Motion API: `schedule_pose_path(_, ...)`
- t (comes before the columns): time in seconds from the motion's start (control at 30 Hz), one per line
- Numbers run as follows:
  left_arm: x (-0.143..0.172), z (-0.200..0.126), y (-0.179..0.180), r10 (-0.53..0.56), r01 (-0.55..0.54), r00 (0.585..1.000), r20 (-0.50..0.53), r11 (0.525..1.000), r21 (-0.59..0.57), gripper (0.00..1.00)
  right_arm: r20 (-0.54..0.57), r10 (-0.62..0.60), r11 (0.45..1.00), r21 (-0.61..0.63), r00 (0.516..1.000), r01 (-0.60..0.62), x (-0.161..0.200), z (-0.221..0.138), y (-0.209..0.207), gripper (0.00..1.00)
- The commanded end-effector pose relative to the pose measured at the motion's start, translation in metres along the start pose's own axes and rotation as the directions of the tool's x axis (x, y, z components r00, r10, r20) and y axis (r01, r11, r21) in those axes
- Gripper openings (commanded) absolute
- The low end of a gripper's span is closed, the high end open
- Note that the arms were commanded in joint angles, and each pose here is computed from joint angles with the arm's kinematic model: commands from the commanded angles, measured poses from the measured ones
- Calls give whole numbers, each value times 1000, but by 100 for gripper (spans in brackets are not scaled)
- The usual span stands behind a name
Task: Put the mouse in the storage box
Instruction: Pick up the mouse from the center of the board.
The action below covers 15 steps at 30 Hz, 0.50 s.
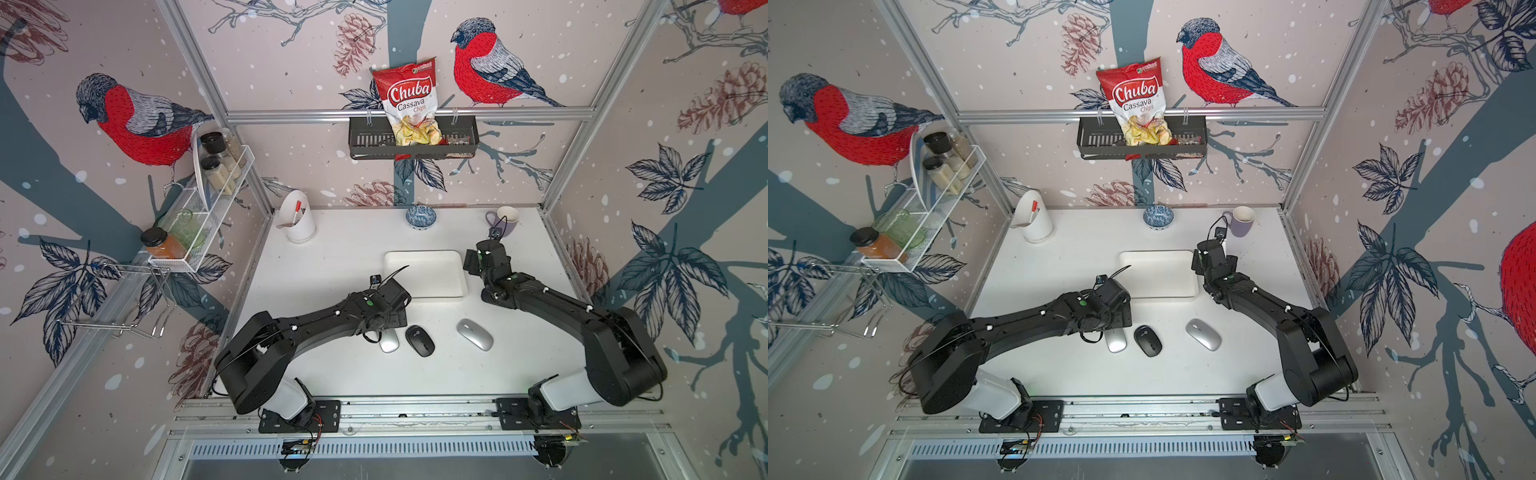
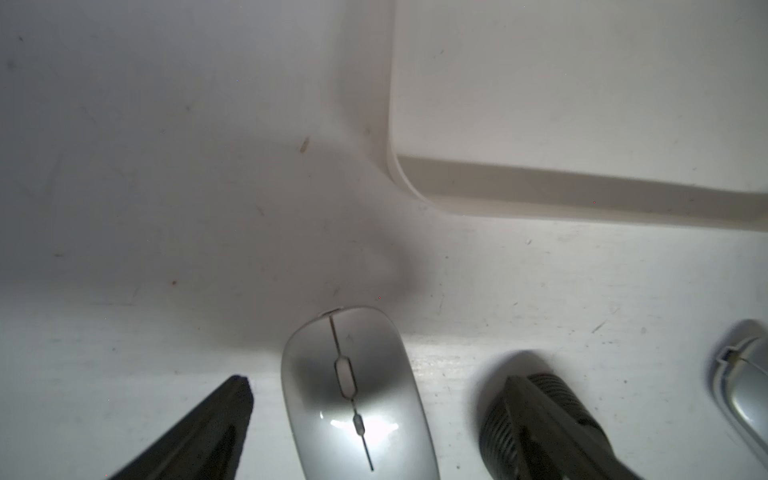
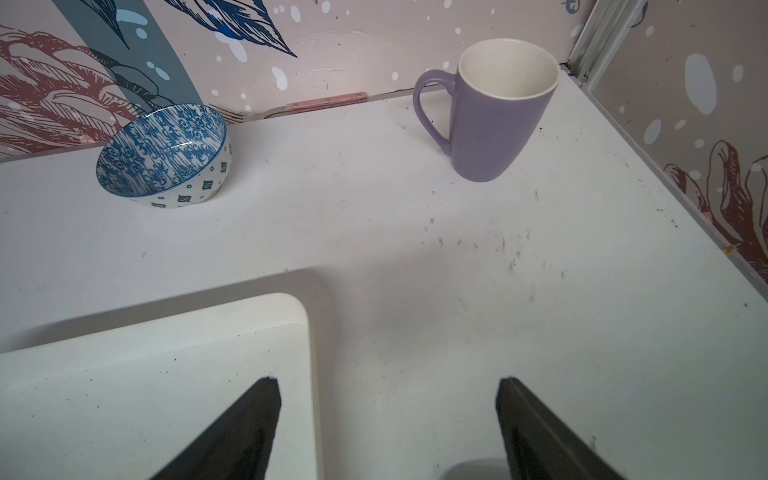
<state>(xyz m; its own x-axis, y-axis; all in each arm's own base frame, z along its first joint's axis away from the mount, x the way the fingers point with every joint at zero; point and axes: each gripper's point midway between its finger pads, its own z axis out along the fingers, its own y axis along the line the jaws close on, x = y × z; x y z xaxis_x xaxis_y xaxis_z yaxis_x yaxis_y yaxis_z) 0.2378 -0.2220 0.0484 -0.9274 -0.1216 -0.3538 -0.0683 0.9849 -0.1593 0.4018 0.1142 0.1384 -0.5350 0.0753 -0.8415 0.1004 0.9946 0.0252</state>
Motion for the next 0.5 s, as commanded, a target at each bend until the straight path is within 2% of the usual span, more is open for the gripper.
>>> schedule_pose_path(0.0,27,4,14,-18,10,995,-100,997,-78,96,29,22,1000,8,999,-22,-2,2,-2,87)
schedule_pose_path(0.17,37,5,15,-24,14,993,-116,996,-87,96,19,13,1000,20,1000,-13,5,4,-5,86)
schedule_pose_path(0.3,40,14,11,-19,12,993,-115,998,-64,91,22,13,1000,14,1000,-14,4,8,-5,87)
schedule_pose_path(0.47,39,18,15,1,-11,994,-107,996,-92,84,14,7,1000,2,1000,-7,4,11,0,87)
